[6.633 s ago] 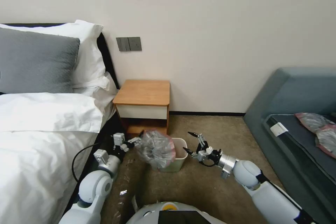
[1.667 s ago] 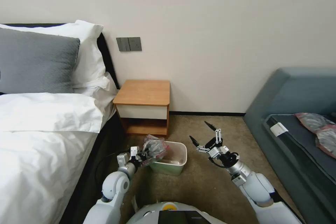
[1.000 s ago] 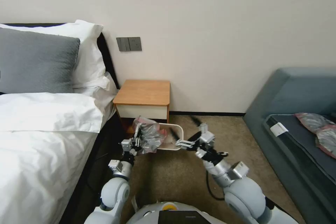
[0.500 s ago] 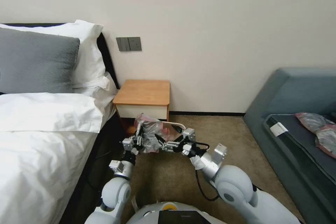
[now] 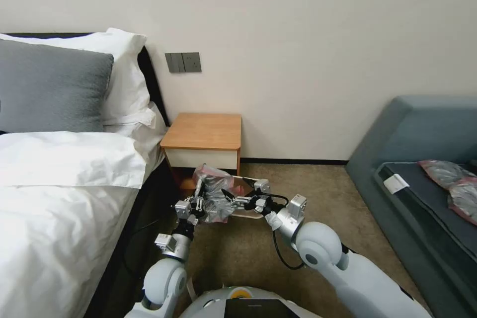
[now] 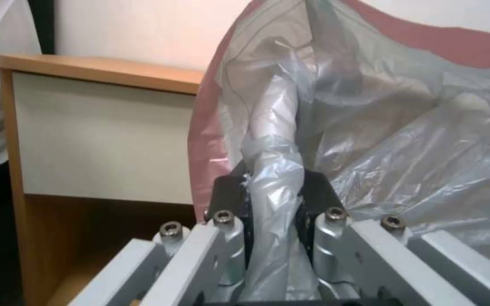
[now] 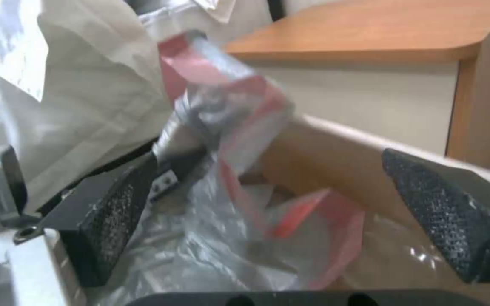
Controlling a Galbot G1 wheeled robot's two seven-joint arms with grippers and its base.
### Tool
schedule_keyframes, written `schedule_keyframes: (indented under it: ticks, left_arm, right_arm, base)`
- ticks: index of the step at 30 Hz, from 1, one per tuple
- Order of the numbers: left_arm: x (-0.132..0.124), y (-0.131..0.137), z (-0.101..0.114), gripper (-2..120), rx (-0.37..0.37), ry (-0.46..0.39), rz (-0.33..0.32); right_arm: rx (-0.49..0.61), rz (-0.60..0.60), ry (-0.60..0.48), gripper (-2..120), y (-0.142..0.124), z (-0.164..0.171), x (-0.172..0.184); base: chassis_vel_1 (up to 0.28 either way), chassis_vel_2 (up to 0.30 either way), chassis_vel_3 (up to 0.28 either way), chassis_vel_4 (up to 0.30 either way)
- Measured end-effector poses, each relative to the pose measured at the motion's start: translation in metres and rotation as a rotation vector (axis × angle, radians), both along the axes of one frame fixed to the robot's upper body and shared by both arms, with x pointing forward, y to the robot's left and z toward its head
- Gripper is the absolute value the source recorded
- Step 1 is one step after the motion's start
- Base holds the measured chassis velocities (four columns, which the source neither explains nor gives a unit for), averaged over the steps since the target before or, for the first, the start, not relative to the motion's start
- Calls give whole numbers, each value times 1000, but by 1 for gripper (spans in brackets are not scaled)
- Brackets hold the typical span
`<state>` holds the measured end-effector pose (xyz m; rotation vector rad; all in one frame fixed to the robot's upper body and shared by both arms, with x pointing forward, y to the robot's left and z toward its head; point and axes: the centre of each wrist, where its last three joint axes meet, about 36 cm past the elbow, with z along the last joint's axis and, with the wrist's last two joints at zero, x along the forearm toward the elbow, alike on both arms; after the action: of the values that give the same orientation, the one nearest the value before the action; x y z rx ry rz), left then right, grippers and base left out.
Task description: Pick up the garbage bag from the table and place it over the trash can.
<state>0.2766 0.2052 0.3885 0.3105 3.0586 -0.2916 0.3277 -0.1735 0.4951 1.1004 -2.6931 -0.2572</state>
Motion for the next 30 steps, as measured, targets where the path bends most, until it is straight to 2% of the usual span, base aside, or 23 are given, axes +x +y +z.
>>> schedule_keyframes:
  ticks: [3,6,9,13,17,18,22,23,26,28,30]
  left_arm:
    - [0,0,1,9,0,-4,0]
    - [0,0,2,9,0,-7,0]
    - [1,0,2,9,-3,-11,-2]
    - [1,0,2,9,-5,-11,-3]
    - [1,0,2,9,-8,-13,-3]
    - [1,0,2,9,-8,-13,-3]
    - [2,0,3,9,-10,-15,-2]
    - [2,0,3,9,-10,-15,-2]
    - [3,-1,4,9,-14,-19,-3]
    - [3,-1,4,9,-15,-21,-3]
    - [4,-1,5,9,-15,-22,-3]
  right_arm:
    - [-6,1,3,99,0,-2,0]
    - [-13,-1,4,92,0,-5,0]
    - [-25,-1,8,76,0,-10,1]
    - [-30,-3,9,67,0,-13,2]
    - [-34,-1,6,46,0,-16,2]
    - [-34,-1,6,46,0,-16,2]
    - [-32,0,2,30,0,-16,1]
    - [-32,0,2,30,0,-16,1]
    - [-32,1,0,15,0,-17,0]
    - [-32,1,-1,11,0,-17,0]
    - [-33,1,-3,3,-1,-16,0]
  base:
    - [0,0,0,0]
    - [0,0,0,0]
    - [0,0,0,0]
    - [0,0,0,0]
    - [0,0,0,0]
    - [0,0,0,0]
    - [0,0,0,0]
    - [0,0,0,0]
    - [0,0,0,0]
    - [0,0,0,0]
    - [0,0,0,0]
